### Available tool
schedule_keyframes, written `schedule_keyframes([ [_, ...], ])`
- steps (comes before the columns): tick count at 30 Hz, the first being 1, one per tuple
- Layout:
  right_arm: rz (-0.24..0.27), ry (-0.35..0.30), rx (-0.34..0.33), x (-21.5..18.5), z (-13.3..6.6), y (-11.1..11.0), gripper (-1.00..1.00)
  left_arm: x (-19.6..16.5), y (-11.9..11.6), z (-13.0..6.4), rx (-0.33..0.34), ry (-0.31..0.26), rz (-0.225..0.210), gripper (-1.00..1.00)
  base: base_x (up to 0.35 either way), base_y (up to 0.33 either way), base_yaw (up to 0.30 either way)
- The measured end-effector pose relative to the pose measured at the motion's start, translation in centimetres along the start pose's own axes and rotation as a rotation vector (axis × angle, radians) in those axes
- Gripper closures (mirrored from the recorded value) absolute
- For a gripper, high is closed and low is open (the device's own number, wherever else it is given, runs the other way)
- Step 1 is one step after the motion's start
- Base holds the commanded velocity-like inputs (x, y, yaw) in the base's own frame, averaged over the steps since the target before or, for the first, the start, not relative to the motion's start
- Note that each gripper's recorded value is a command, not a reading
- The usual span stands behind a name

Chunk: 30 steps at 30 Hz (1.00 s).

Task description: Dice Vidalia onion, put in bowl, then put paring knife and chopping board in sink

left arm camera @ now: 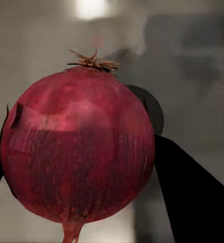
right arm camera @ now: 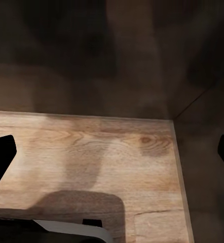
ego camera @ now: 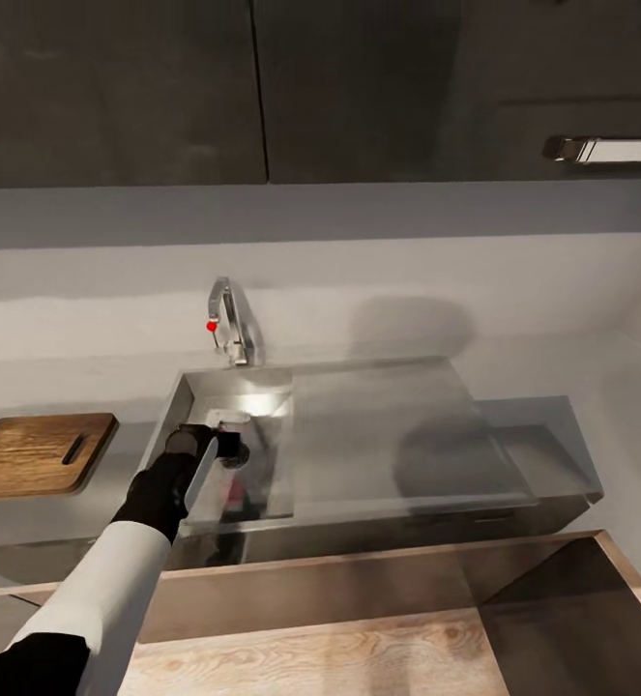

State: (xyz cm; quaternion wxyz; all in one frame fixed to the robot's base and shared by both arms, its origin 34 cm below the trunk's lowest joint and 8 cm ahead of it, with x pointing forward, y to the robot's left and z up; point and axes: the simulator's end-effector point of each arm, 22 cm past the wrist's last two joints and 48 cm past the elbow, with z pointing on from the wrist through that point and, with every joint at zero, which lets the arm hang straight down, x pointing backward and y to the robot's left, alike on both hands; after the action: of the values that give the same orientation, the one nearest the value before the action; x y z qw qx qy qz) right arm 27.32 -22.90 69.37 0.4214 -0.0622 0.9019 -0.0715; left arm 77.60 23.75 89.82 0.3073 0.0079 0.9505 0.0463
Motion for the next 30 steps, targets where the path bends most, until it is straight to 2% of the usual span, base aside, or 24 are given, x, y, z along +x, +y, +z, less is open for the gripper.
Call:
schedule_keyframes([
  [6, 0.001, -0.01, 0.001, -0.3, 0.1, 0.0, -1.0, -3.3, 0.4, -3.5, 0.001, -0.023, -0.002, 1.0, 0.0, 0.0, 0.0],
  [9, 0.001, -0.015, 0.002, -0.5, 0.2, -0.1, -1.0, -6.0, 0.7, -6.0, 0.001, -0.086, -0.01, 1.0, 0.0, 0.0, 0.0],
  [12, 0.001, -0.019, 0.003, -0.6, 0.3, -0.1, -1.0, -7.4, 0.9, -7.3, 0.001, -0.127, -0.016, 1.0, 0.0, 0.0, 0.0],
  [25, 0.003, -0.039, 0.006, -1.3, 0.5, -0.2, -1.0, -10.6, 1.4, -10.7, -0.001, -0.218, -0.027, 1.0, 0.0, 0.0, 0.0],
  [30, 0.004, -0.046, 0.008, -1.5, 0.6, -0.2, -1.0, -11.2, 1.5, -11.5, -0.002, -0.237, -0.03, 1.0, 0.0, 0.213, 0.0],
])
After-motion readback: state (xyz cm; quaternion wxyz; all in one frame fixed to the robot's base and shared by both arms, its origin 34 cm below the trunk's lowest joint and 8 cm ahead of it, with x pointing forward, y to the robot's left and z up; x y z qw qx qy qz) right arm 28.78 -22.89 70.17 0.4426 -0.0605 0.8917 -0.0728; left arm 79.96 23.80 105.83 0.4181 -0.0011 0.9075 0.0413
